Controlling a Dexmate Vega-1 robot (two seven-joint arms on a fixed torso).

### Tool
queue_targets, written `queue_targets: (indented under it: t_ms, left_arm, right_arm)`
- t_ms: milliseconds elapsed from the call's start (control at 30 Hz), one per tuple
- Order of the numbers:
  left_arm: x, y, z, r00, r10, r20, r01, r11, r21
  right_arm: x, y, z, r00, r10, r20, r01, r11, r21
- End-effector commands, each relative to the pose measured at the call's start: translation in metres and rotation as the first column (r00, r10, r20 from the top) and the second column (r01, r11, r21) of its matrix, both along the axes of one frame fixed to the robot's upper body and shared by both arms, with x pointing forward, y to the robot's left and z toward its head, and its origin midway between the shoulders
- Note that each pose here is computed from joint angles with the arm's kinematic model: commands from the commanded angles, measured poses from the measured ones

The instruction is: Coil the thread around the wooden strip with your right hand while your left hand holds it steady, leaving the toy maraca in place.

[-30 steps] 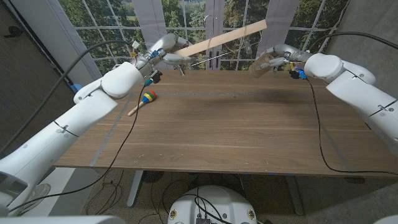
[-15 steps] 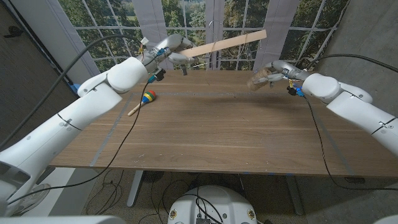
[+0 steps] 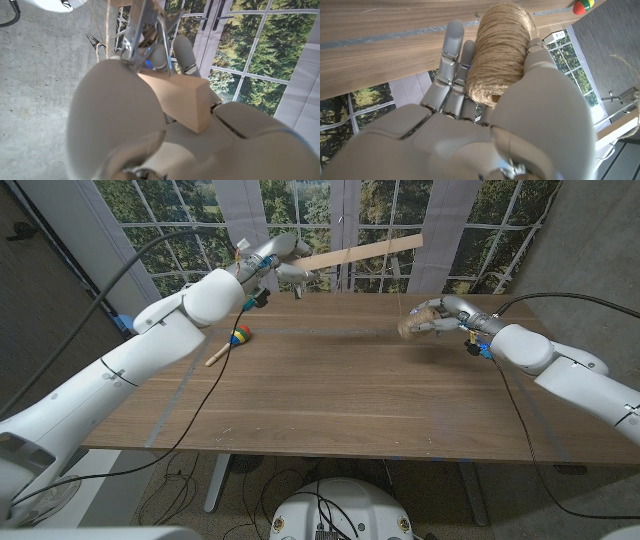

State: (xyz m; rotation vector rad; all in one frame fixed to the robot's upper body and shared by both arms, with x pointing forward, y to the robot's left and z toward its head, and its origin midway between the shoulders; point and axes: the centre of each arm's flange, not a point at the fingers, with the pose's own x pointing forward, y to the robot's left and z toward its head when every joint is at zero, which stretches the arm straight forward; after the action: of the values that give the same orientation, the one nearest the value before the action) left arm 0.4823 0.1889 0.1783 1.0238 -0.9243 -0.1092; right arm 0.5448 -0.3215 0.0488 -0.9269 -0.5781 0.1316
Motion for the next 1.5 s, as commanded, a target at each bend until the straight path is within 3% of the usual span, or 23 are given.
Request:
queue_targets:
  t_ms: [33, 367, 567, 800, 1100, 1233, 1433, 1500]
  left_arm:
    - [0.002, -0.007, 0.000, 1.000, 0.015, 0.022, -0.015, 1.000, 0.001]
    - [0.006, -0.012, 0.000, 1.000, 0.010, 0.022, -0.011, 1.000, 0.021]
    - [0.007, -0.014, -0.001, 1.000, -0.001, 0.014, 0.000, 1.000, 0.025]
    - [0.009, -0.015, -0.003, 1.000, -0.008, 0.003, 0.008, 1.000, 0.029]
    - [0.010, -0.016, -0.004, 1.000, -0.003, 0.005, 0.003, 0.999, 0.033]
    - [0.011, -0.016, -0.006, 1.000, -0.006, -0.001, 0.006, 1.000, 0.027]
    - [0.011, -0.015, -0.006, 1.000, -0.003, -0.002, 0.003, 1.000, 0.027]
    - [0.011, -0.015, -0.006, 1.000, -0.004, -0.003, 0.004, 0.999, 0.032]
  right_arm:
    - [-0.031, -0.004, -0.018, 0.998, 0.047, 0.032, -0.048, 0.999, 0.024]
    - [-0.065, -0.003, -0.015, 0.992, 0.094, 0.086, -0.096, 0.995, 0.013]
    - [-0.076, -0.004, -0.014, 0.979, 0.167, 0.115, -0.171, 0.985, 0.029]
    - [-0.083, -0.009, -0.008, 0.953, 0.257, 0.163, -0.270, 0.961, 0.061]
    - [-0.084, -0.001, 0.006, 0.885, 0.427, 0.185, -0.443, 0.895, 0.054]
    - [-0.085, 0.006, 0.013, 0.871, 0.456, 0.183, -0.469, 0.883, 0.029]
    - [-0.085, 0.012, 0.024, 0.811, 0.549, 0.201, -0.564, 0.826, 0.019]
    - [-0.087, 0.014, 0.029, 0.800, 0.563, 0.208, -0.577, 0.817, 0.007]
